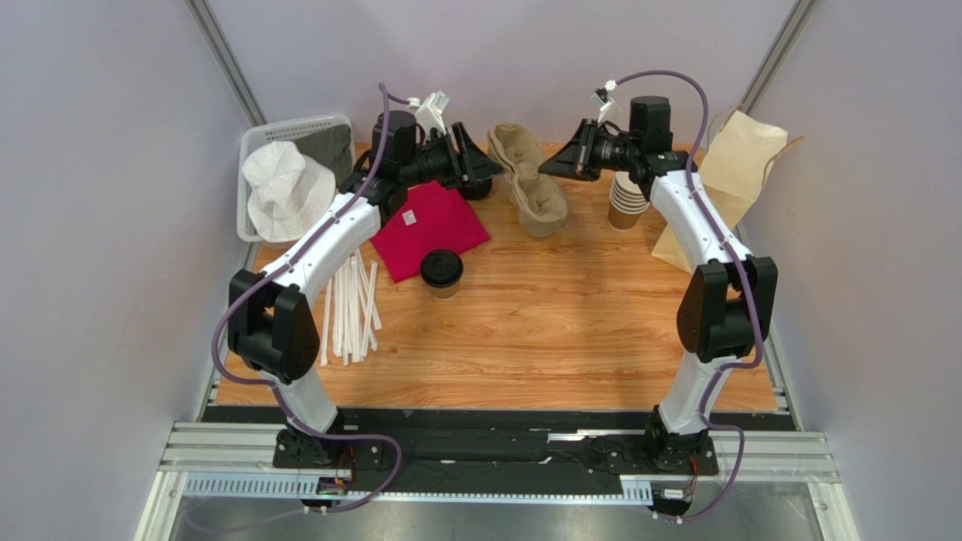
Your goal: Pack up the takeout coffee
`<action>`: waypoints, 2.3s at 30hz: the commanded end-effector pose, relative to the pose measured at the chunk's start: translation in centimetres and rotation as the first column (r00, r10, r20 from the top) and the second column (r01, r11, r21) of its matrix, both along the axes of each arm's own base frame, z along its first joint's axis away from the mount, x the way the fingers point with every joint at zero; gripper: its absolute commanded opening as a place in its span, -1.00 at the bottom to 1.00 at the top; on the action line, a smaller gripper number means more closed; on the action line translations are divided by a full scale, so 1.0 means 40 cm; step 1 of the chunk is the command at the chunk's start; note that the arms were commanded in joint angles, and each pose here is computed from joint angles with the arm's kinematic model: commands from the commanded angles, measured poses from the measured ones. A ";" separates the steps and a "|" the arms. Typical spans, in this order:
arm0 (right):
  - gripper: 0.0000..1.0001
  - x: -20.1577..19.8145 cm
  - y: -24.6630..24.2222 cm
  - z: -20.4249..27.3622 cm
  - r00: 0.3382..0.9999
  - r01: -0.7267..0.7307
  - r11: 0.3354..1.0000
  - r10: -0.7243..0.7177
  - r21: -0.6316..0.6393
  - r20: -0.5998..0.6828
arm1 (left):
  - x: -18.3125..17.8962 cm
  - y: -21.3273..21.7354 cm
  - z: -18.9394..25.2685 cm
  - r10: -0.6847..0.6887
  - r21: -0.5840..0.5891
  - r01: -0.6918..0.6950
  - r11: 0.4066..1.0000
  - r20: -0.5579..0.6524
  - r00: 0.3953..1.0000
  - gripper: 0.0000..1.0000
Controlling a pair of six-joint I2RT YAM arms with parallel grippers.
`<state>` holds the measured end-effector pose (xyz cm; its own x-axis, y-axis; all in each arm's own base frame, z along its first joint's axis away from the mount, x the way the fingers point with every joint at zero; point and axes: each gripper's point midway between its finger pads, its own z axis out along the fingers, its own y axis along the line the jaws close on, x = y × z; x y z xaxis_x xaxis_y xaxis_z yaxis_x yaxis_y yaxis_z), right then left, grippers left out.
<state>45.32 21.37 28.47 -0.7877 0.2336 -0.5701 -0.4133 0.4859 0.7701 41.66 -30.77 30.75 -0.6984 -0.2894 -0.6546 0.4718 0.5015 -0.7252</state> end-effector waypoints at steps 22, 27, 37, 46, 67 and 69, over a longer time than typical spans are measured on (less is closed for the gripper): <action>-1.00 -0.038 0.037 0.079 0.999 0.026 0.995 -0.030 0.092 0.041 | 0.014 -0.021 0.024 0.036 -0.069 -0.038 0.997 -0.021 0.999 -0.10; -1.00 -0.041 0.041 0.080 0.999 0.026 0.994 -0.029 0.107 0.028 | 0.011 -0.023 0.022 0.035 -0.063 -0.036 0.997 -0.017 0.999 -0.11; -1.00 -0.051 0.053 0.076 0.999 0.020 0.987 -0.014 0.163 -0.034 | 0.006 -0.032 0.011 0.038 -0.044 -0.039 0.998 -0.026 0.999 -0.20; -1.00 -0.049 0.062 0.075 0.996 0.029 0.975 -0.010 0.218 -0.089 | 0.005 -0.030 -0.003 0.050 -0.037 -0.052 0.998 -0.050 0.997 -0.24; -1.00 -0.054 0.071 0.088 0.991 0.034 0.948 0.010 0.316 -0.136 | -0.013 -0.038 -0.003 0.041 -0.072 -0.047 0.996 -0.087 0.995 -0.21; -1.00 -0.053 0.071 0.084 0.989 0.037 0.947 0.010 0.319 -0.144 | -0.014 -0.038 -0.004 0.039 -0.088 -0.048 0.995 -0.102 0.994 -0.17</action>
<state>44.46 23.35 28.02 -0.8576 0.4238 -0.2913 -0.1803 0.2826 0.9421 42.41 -31.62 30.87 -0.7125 -0.3863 -0.5858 0.3861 0.4812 -0.7870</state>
